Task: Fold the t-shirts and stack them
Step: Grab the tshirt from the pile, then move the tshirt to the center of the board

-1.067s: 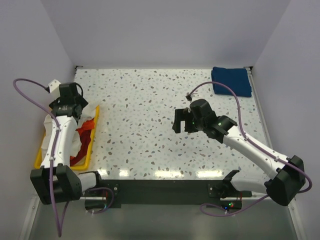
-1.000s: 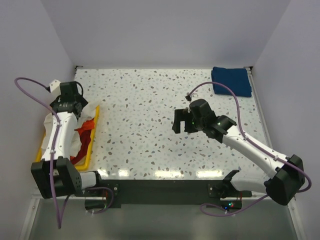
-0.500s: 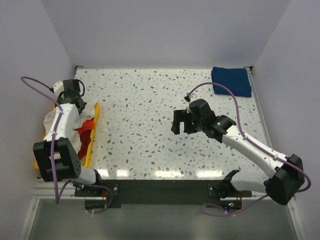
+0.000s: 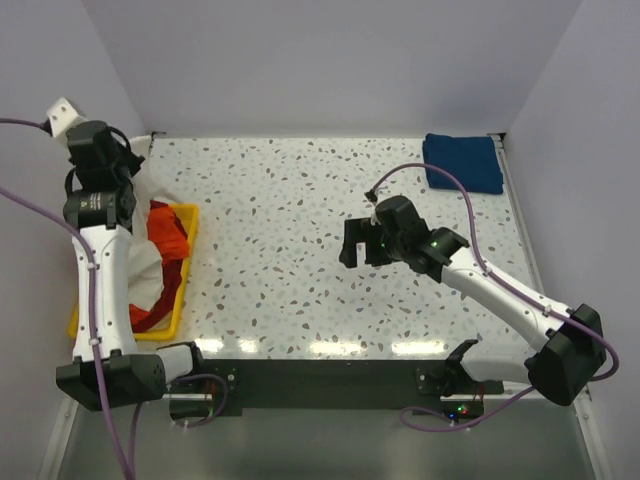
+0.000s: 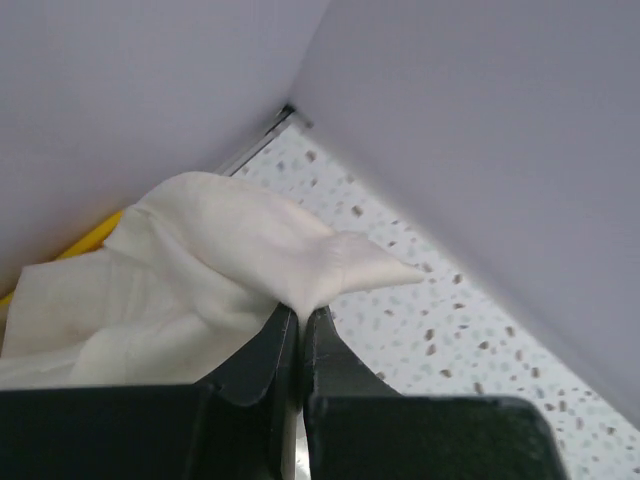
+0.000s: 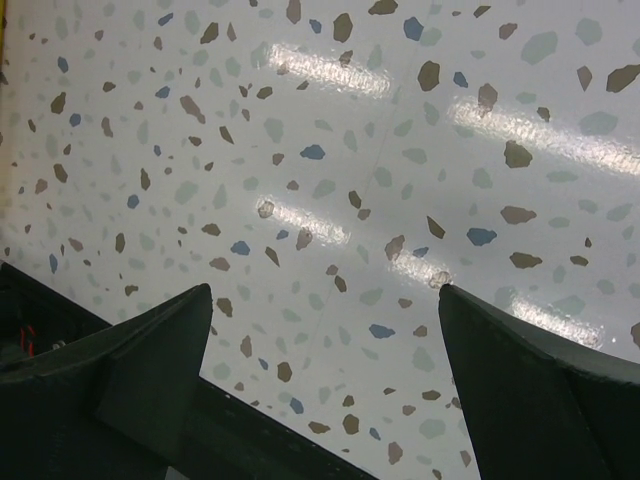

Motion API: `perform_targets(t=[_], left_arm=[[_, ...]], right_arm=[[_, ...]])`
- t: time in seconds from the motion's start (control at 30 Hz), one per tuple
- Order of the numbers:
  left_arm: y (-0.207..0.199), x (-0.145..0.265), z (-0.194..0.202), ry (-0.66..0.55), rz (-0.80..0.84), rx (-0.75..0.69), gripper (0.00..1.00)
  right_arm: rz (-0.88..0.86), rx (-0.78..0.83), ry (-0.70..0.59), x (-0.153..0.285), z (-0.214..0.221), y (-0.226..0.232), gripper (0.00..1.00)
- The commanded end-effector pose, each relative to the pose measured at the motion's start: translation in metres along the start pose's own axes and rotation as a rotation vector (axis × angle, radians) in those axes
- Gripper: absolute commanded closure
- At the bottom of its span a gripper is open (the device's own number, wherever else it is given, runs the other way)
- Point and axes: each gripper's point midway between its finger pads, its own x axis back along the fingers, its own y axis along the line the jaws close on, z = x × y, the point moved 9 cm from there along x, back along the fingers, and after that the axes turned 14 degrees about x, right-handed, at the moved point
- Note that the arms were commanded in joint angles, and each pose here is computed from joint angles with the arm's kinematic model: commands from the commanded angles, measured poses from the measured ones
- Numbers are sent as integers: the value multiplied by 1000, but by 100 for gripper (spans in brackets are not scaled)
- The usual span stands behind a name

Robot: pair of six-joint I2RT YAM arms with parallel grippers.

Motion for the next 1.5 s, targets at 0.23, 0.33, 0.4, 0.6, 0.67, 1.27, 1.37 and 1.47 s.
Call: perform_targets(t=[0.23, 0.33, 0.4, 0.6, 0.67, 1.27, 1.37, 1.47], left_arm=[[-118, 115, -98, -83, 820, 35, 100], [-149, 133, -86, -26, 923, -9, 100], [-168, 142, -76, 23, 984, -22, 100], [-196, 161, -33, 148, 1091, -48, 100], [-202, 161, -19, 177, 1093, -58, 100], [-173, 71, 137, 577, 776, -176, 100], [-149, 59, 169, 670, 740, -193, 100], [-118, 52, 197, 728, 687, -219, 100]], right_arm=[[-49, 15, -111, 17, -26, 7, 1], [-53, 21, -129, 20, -27, 8, 1], [-57, 23, -139, 22, -27, 8, 1], [-32, 29, -174, 30, -30, 5, 1], [-13, 38, -187, 32, -30, 3, 1], [81, 17, -268, 10, -32, -6, 1], [99, 22, -267, -5, -34, -8, 1], [65, 26, -274, -17, -34, -4, 3]])
